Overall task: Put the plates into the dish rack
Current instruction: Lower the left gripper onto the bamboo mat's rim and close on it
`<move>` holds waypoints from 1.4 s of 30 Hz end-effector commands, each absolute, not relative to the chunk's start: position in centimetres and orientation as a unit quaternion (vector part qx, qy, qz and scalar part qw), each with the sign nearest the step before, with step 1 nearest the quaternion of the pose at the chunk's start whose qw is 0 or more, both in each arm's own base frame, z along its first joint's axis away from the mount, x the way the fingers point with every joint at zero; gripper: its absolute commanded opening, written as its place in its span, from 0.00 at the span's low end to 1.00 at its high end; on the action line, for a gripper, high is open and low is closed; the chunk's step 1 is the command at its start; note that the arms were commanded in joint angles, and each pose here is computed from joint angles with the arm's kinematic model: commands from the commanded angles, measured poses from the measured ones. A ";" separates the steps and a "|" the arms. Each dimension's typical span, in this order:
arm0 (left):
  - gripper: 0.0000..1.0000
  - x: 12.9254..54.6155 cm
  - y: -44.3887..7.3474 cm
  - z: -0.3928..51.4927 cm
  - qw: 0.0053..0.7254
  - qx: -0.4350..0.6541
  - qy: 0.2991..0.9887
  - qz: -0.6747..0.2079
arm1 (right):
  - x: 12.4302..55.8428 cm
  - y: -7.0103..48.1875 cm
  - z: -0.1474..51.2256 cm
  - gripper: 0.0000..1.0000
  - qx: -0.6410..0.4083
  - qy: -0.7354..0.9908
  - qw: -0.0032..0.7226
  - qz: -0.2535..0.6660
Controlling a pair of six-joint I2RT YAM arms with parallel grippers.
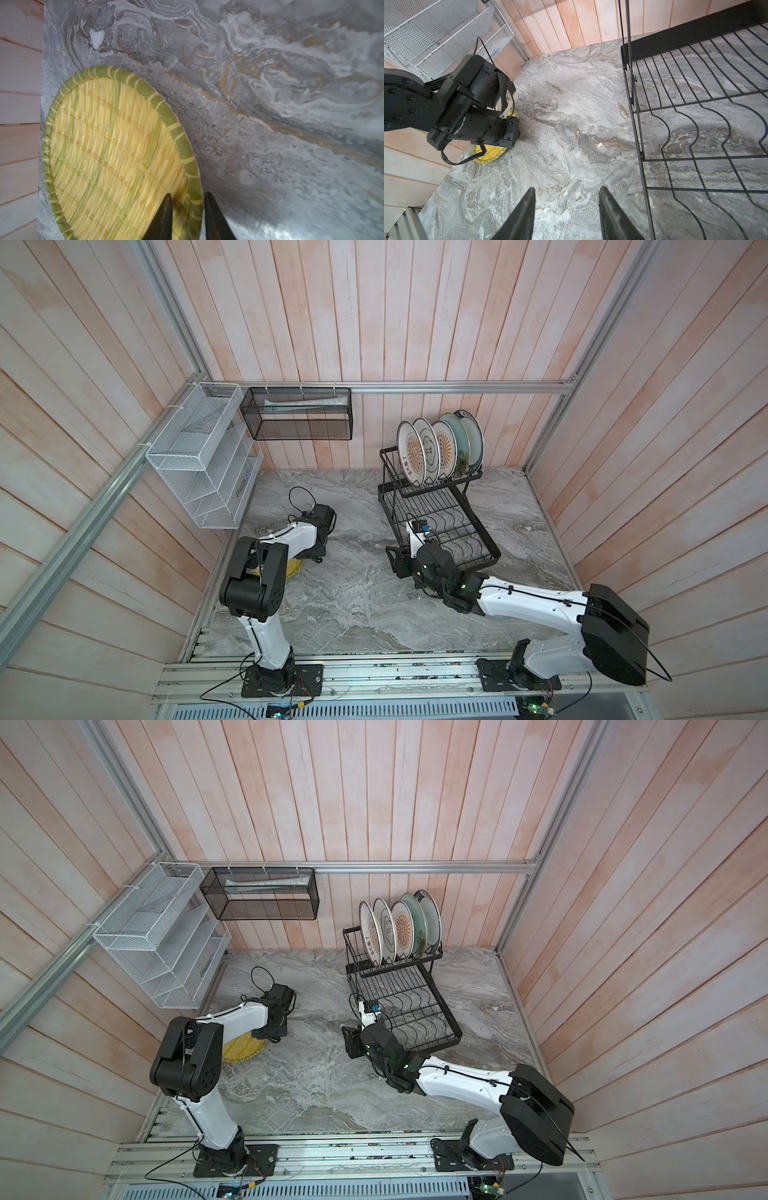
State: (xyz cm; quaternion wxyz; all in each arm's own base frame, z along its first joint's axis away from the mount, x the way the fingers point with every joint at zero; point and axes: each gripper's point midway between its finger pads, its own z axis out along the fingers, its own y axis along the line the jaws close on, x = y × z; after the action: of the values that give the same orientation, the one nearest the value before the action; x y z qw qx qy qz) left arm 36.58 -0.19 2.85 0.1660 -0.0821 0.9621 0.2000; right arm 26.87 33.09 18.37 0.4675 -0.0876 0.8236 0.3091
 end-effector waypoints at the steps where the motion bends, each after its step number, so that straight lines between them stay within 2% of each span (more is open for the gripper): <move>1: 0.25 37.0 -0.3 2.9 0.165 -0.080 0.961 0.205 | 27.0 32.3 18.5 0.50 -0.079 0.824 0.473 0.302; 6: 0.15 37.0 -0.8 2.7 0.164 -0.076 0.964 0.193 | 27.1 32.3 18.6 0.50 -0.078 0.823 0.475 0.301; 12: 0.11 37.1 -1.7 2.8 0.168 -0.072 0.968 0.170 | 27.1 32.3 18.7 0.50 -0.079 0.822 0.477 0.300; 28: 0.09 36.3 -8.1 2.2 0.173 -0.026 0.977 0.118 | 27.1 31.4 19.6 0.51 -0.072 0.816 0.489 0.299; 36: 0.09 36.3 -9.2 3.7 0.189 -0.023 0.976 0.105 | 27.0 30.8 19.5 0.51 -0.068 0.817 0.491 0.296; 37: 0.09 36.3 -9.0 3.9 0.191 -0.024 0.975 0.107 | 27.0 30.8 19.6 0.51 -0.067 0.816 0.491 0.297; 42: 0.31 36.3 -7.2 5.6 0.205 -0.039 0.968 0.137 | 26.9 30.7 19.8 0.51 -0.066 0.815 0.492 0.297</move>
State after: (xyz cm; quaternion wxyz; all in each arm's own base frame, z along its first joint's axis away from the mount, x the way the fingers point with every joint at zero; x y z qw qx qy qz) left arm 36.06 -8.41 3.83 0.1892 -0.0236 0.9741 0.1216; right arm 26.82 31.50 19.60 0.4856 -0.0719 0.8152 0.3074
